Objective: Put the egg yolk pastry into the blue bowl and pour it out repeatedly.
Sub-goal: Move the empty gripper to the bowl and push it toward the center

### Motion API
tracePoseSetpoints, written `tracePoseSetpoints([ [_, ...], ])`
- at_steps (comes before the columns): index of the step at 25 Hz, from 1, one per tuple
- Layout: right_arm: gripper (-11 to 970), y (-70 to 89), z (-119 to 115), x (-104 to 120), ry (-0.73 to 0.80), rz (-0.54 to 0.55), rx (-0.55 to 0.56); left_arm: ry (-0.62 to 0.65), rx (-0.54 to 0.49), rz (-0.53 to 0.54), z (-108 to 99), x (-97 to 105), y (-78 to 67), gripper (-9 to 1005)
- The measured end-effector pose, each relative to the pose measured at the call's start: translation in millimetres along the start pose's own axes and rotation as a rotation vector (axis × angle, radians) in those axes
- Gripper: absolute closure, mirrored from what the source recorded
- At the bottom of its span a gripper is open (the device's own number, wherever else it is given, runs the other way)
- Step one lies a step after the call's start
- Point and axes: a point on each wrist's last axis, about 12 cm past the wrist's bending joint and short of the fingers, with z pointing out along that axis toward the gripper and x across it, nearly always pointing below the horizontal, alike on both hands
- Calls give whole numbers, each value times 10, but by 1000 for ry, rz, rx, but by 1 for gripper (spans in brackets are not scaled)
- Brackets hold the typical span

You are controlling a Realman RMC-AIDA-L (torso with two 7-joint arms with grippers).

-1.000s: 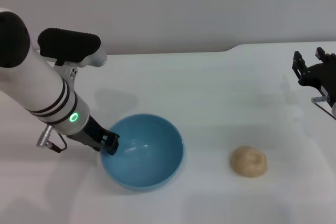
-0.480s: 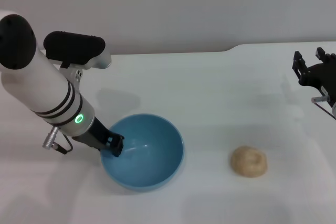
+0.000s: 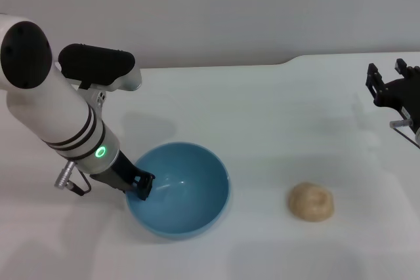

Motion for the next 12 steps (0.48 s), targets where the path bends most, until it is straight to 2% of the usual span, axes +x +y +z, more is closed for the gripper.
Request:
tracePoseSetpoints([
  [7,500,-7,-2,1,1,-2,1,-4,8,-2,0,-6,-11,843],
  [12,502,-13,0,-2,0,-3,0,-4,13,0,-8,-13,-23,958],
])
